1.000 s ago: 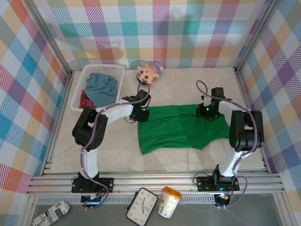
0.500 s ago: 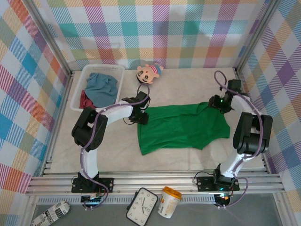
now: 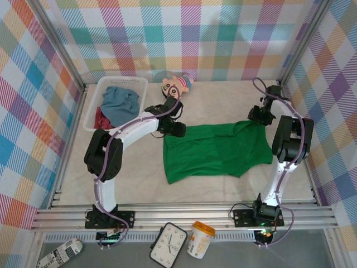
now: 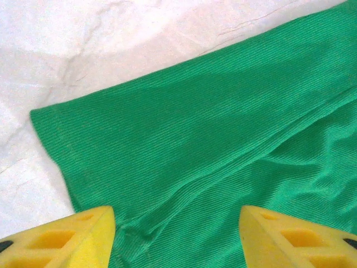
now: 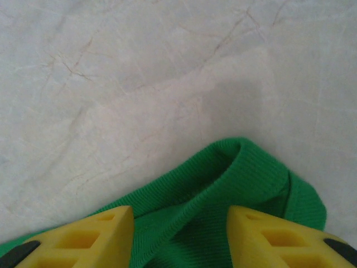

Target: Fold and stack the tank tops

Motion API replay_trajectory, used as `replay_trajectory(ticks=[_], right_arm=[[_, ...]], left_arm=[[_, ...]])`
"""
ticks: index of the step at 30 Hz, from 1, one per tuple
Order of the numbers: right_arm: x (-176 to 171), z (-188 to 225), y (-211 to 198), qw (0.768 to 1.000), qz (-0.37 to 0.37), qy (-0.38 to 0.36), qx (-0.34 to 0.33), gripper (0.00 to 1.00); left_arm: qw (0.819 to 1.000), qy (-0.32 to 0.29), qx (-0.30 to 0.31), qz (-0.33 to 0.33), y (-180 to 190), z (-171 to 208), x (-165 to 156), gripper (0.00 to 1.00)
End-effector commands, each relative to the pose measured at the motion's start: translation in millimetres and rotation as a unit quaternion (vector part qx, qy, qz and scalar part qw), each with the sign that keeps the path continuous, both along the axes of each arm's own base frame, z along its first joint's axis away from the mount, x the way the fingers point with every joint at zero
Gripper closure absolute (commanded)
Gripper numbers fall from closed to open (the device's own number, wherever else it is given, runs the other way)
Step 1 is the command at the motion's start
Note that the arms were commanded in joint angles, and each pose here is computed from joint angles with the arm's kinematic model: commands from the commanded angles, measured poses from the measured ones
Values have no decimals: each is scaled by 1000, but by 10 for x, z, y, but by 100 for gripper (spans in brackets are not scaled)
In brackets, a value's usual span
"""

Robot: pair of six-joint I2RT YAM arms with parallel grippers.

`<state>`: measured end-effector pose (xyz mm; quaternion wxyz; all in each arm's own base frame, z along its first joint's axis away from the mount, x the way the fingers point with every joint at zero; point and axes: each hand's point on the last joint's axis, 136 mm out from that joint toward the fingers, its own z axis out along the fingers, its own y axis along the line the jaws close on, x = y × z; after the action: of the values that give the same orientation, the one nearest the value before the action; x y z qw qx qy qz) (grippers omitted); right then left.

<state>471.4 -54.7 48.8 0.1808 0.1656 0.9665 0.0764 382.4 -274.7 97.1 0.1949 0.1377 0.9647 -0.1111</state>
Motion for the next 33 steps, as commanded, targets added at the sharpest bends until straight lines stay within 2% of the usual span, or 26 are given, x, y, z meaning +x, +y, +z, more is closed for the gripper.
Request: replay_trajectory(ticks=[1,4,6,10,14,17,25,33], right_arm=[[-2,-40,-38,1000,-22,19,6,52],[32,-103,-40,999,-28,17,9,56],[88,-100,-29,1000,-25,11,13,65],[140,-115,-17,999,-22,14,22,76],[163,-65,18,999,-14,6,30,93],[188,99,54,998,-13,-25,52,99],[53,514,70,982,-43,-121,141,98],[-206,495,0,952,-98,-167,238,95]], left_arm=[[999,38,6,-11,-94,-224,-84,40],[999,43,14,-11,-84,-300,-82,39],[999,43,26,-13,-51,-339,-82,39],[998,53,34,-14,-18,-403,-123,39],[997,59,44,-15,31,-480,-168,39],[996,66,53,-16,80,-548,-196,38],[993,89,76,-20,251,-727,-252,39],[990,113,85,-11,425,-891,-282,45]])
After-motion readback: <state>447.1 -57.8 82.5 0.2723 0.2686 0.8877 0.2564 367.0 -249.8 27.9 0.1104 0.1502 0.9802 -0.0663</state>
